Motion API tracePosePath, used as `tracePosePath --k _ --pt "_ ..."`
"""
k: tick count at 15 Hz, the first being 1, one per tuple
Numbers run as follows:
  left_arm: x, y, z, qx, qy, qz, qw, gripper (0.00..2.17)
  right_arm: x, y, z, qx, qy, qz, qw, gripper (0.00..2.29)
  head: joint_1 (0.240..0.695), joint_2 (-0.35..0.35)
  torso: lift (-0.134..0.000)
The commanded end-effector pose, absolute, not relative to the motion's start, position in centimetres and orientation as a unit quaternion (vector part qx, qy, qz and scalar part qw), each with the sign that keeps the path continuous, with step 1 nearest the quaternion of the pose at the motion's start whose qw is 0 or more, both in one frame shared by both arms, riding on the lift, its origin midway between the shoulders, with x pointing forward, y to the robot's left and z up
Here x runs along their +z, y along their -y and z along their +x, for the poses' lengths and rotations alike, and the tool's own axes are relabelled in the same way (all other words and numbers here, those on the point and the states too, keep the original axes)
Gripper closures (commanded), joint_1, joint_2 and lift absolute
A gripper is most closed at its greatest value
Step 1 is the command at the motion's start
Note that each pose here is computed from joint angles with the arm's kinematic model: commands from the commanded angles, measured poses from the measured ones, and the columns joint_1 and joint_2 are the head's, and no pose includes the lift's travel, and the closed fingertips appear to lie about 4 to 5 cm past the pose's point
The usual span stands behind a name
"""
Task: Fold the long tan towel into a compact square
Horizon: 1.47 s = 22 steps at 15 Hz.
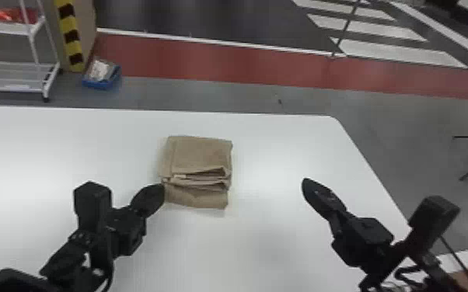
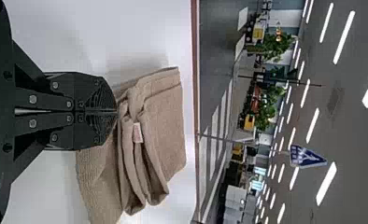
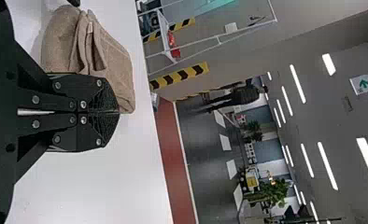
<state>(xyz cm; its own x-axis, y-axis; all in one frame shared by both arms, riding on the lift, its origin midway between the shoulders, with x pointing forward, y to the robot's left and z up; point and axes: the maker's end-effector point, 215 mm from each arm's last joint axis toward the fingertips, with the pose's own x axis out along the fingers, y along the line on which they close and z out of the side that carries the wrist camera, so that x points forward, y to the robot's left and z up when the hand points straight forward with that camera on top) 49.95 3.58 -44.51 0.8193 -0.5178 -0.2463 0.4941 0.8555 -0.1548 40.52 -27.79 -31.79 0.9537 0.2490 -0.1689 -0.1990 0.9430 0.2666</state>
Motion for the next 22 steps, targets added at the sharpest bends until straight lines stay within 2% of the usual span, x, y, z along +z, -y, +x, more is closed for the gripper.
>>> tracePosePath --k 1,4,7,8,14,17,22 --pt "-44.9 -1.5 47.5 -0.282 -0.152 -0.053 0.946 2.13 -31.5 27.9 40.6 0.115 -0.095 0.128 0.981 2.13 0.695 -0.282 -0.124" --pt "-45.1 0.3 46.2 -0.29 -0.153 -0.057 0.943 2.13 -31.0 28.4 40.6 0.113 -0.088 0.126 0.982 2.13 0.695 -0.327 -0.124" --pt "-41.5 -2.3 49.1 -0.243 -0.093 -0.056 0.964 2.13 -30.8 29.3 40.2 0.106 -0.087 0.127 0.982 2.13 0.695 -0.347 -0.124" --pt "-41.6 -2.7 49.9 -0.236 -0.092 -0.047 0.966 2.13 -30.8 29.5 39.9 0.105 -0.085 0.127 0.983 2.13 0.695 -0.341 -0.124" --pt "-45.6 -3.7 51.8 -0.208 -0.118 0.003 0.971 2.13 -30.8 29.4 39.1 0.108 -0.084 0.133 0.982 2.13 0.695 -0.308 -0.124" --pt "-46.3 -4.2 52.2 -0.199 -0.123 0.009 0.972 2.13 -30.9 29.5 39.1 0.108 -0.085 0.133 0.982 2.13 0.695 -0.304 -0.124" --pt "-46.7 -2.5 50.2 -0.216 -0.138 0.003 0.967 2.13 -30.9 29.9 39.1 0.105 -0.08 0.134 0.982 2.13 0.695 -0.308 -0.124"
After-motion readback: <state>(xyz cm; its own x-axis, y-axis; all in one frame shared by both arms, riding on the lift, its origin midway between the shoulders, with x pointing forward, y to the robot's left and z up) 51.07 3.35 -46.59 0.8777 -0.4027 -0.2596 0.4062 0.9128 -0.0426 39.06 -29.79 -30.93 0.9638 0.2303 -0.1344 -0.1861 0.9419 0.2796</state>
